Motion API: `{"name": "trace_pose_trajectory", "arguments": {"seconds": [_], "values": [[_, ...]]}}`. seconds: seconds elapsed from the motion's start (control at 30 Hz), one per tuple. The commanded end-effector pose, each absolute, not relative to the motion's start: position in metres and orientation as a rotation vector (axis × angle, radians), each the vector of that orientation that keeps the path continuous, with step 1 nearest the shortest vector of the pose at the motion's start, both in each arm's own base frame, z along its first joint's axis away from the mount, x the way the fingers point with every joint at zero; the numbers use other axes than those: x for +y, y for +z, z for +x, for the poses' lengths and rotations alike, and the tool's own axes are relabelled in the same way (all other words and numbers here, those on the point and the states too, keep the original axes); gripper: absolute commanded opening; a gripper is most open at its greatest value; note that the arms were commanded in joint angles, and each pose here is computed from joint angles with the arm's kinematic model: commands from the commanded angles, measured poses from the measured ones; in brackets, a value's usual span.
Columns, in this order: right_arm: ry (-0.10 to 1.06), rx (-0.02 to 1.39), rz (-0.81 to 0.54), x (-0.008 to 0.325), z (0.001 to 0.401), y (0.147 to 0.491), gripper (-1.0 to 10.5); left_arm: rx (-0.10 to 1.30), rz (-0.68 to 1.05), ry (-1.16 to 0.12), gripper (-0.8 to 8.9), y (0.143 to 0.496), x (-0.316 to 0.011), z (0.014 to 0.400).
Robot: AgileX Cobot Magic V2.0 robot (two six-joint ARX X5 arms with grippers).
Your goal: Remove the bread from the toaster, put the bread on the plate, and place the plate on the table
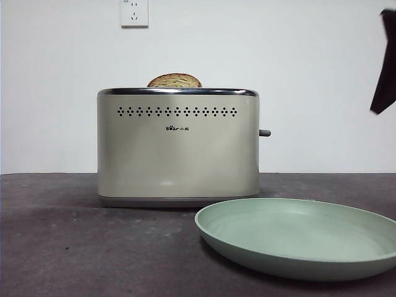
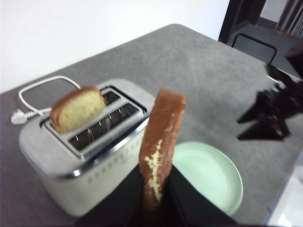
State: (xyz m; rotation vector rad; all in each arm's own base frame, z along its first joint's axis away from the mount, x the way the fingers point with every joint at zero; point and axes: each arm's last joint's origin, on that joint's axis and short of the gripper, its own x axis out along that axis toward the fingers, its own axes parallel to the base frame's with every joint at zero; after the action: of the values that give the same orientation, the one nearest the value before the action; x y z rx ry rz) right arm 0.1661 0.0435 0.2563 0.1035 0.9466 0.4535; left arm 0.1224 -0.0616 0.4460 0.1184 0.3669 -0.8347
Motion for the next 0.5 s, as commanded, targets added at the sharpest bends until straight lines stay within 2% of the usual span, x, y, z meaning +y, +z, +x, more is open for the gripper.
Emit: {"name": "trace_pose_trajectory", "arguments": {"seconds": [0.03, 0.33, 0.5], "values": [[0.456, 0.954, 0.111, 0.047, 0.176, 0.255, 3.8, 0.38, 0.098, -0.831, 0.06, 0.435, -0.058, 0.112], [0.458, 1.039, 0.107, 0.056, 0.204, 0.23, 3.8, 0.456, 0.039, -0.814, 0.06, 0.376, -0.045, 0.08], [0.451, 1.088, 0.109, 0.06, 0.219, 0.213, 3.4, 0.493, 0.013, -0.812, 0.06, 0.354, -0.042, 0.073]]}}
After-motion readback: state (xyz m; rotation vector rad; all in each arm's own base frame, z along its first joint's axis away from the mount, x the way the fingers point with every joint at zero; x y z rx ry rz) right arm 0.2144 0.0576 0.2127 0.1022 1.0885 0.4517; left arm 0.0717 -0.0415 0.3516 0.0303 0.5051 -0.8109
